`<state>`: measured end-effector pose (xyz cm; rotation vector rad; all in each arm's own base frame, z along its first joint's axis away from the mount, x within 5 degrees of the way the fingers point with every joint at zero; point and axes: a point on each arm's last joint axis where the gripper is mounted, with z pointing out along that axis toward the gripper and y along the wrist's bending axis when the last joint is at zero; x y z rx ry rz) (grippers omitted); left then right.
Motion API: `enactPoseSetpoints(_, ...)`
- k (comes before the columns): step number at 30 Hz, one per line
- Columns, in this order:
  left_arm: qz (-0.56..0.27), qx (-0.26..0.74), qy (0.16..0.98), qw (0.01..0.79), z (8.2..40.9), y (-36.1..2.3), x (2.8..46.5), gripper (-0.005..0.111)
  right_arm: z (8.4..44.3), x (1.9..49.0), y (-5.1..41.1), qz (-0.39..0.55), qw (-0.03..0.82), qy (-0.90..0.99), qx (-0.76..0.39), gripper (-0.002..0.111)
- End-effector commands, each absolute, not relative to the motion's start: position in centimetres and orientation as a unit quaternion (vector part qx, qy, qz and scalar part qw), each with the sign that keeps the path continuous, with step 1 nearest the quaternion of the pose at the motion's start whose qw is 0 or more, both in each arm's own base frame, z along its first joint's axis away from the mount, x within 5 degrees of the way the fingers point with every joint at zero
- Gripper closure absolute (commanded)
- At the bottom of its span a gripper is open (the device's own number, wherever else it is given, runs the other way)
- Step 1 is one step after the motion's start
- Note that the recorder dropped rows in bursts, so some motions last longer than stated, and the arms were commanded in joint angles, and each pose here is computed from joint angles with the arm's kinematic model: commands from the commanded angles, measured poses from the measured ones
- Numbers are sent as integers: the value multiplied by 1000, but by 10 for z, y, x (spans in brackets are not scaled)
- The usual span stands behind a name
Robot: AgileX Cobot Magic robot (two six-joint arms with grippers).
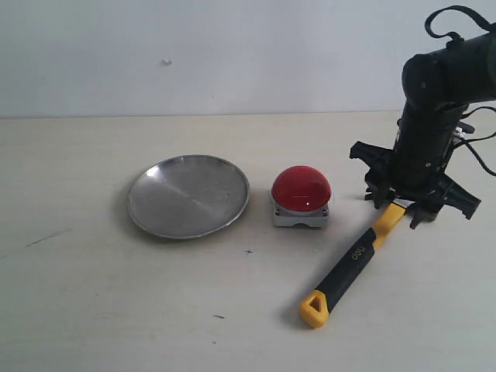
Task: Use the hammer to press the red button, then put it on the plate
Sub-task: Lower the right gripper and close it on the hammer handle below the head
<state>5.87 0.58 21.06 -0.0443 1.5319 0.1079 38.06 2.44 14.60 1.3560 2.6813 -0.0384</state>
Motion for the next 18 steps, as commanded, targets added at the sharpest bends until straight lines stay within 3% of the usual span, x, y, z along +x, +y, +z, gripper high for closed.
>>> enactPoseSetpoints(1,51,-21,691,720,210,6,58,107,146,383,12,-1,61,889,455,53)
enactPoseSetpoints(10,51,-21,691,720,210,6,58,107,150,399,16,37,68,894,442,53)
enactPoseSetpoints(18,51,-21,691,720,210,6,58,107,130,398,13,18,35,897,441,53)
